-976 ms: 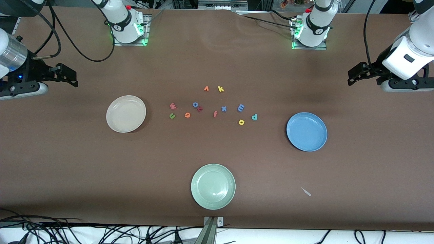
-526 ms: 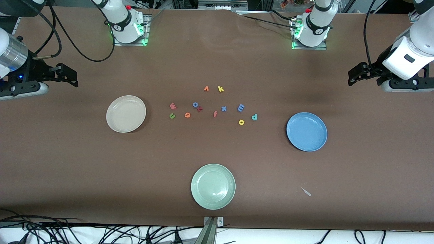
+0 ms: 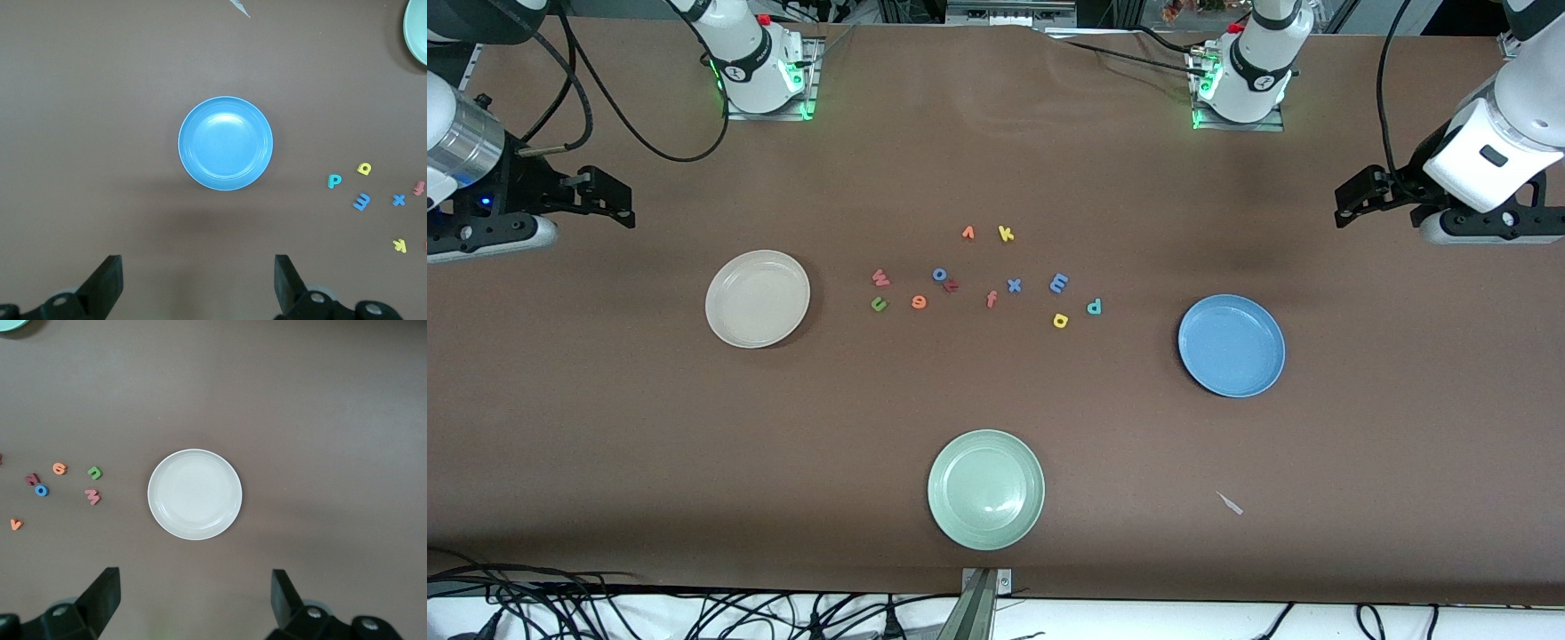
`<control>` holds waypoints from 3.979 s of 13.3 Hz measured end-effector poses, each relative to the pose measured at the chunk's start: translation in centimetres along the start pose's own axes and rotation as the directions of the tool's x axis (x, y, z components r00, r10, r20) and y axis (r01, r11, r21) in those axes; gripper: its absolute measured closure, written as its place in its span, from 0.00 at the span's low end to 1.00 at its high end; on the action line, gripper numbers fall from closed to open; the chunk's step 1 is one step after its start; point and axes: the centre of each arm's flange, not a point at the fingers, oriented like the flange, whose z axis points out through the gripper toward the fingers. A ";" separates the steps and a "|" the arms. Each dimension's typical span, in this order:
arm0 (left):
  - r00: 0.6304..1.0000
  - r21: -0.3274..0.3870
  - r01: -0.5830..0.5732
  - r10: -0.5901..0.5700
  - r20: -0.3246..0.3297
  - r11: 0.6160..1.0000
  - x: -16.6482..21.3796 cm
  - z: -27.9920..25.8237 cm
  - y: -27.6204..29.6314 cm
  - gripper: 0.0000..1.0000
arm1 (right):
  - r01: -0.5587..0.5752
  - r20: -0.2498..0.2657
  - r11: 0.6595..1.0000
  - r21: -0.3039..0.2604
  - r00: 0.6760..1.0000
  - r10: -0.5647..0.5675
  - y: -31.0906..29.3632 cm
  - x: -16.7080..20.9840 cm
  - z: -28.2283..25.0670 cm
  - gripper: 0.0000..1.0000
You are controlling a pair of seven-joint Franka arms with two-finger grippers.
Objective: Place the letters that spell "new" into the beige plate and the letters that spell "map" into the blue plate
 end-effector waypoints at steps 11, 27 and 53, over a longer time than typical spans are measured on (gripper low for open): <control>1.000 -0.002 0.004 -0.004 -0.009 1.000 0.7 0.2 -0.2 0.00 | 0.001 0.002 1.000 0.000 1.000 -0.001 0.0 0.1 0.1 0.00; 1.000 0.040 0.008 -0.007 -0.013 0.999 0.8 0.2 -0.9 0.00 | 0.001 0.012 1.000 0.001 1.000 -0.001 0.0 0.4 0.7 0.00; 0.998 0.028 -0.060 0.060 -0.001 0.998 0.7 0.3 -0.5 0.00 | 0.000 0.013 1.000 0.001 1.000 0.000 0.0 0.4 0.7 0.00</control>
